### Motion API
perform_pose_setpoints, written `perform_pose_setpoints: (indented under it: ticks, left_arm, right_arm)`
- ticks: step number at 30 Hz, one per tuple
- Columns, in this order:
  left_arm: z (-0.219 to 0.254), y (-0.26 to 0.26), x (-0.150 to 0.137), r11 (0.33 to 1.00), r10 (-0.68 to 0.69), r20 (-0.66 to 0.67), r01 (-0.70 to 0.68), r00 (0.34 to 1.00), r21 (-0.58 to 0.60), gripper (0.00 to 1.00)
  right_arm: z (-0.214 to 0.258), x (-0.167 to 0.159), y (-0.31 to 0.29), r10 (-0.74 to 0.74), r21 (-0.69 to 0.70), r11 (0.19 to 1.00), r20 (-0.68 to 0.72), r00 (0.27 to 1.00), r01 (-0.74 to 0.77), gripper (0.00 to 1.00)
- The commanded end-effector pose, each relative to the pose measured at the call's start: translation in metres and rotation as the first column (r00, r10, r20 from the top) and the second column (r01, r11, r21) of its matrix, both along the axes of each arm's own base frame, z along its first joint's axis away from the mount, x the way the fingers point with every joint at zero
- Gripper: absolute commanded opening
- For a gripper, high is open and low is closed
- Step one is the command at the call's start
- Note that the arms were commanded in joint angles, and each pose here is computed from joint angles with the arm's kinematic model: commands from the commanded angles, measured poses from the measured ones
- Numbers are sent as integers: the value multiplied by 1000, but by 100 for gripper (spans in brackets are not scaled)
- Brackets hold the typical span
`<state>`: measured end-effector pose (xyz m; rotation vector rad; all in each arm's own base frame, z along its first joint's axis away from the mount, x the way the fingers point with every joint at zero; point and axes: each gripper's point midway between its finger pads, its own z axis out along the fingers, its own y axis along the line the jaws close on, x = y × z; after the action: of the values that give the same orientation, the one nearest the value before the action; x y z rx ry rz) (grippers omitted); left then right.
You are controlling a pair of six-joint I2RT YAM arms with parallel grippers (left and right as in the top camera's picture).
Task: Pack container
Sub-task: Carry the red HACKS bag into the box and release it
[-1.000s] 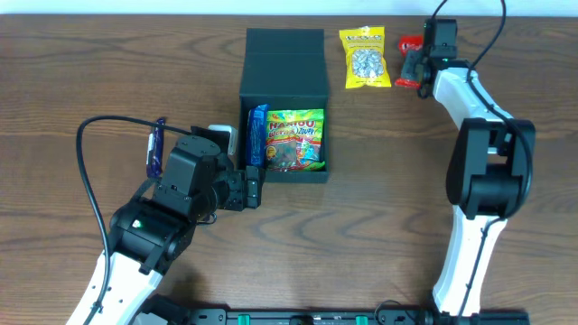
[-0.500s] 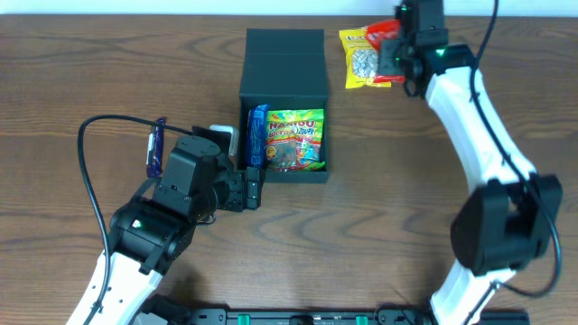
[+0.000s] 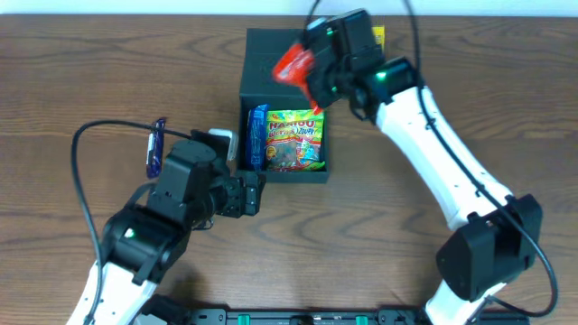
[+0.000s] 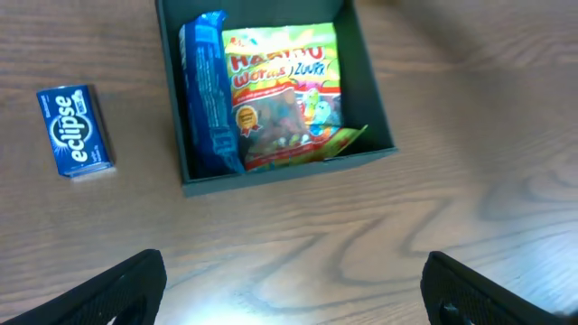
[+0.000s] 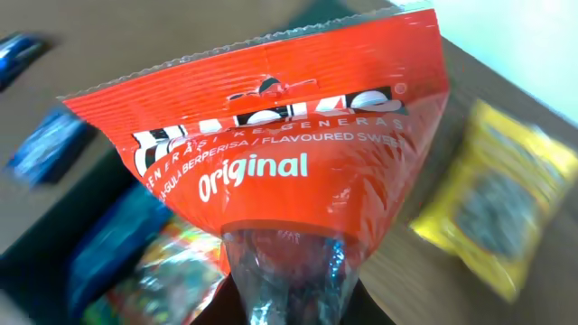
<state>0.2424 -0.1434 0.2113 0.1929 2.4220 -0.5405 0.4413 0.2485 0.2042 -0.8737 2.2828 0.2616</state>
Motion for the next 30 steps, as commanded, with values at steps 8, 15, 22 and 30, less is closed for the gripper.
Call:
perform_pose_setpoints:
  ticks: [8, 15, 22, 30]
  left_arm:
    - [53, 17, -44, 996, -20, 170, 34, 985, -79, 91]
    - [75, 32, -74, 992, -11, 272, 45, 962, -120, 96]
    - [79, 37, -85, 991, -12, 304, 53, 953, -126, 95]
    - [78, 39, -85, 992, -8, 300, 45, 954, -117, 95]
  right_arm:
    - [-12, -38, 34, 438, -88, 897, 55, 897, -433, 1]
    - [-50, -50, 33, 566, -150, 818, 34, 824, -556, 1]
    - [-82, -45, 31, 563, -152, 820, 35, 826, -552, 1]
    - [-98, -32, 26, 542, -159, 833, 36, 840, -531, 6]
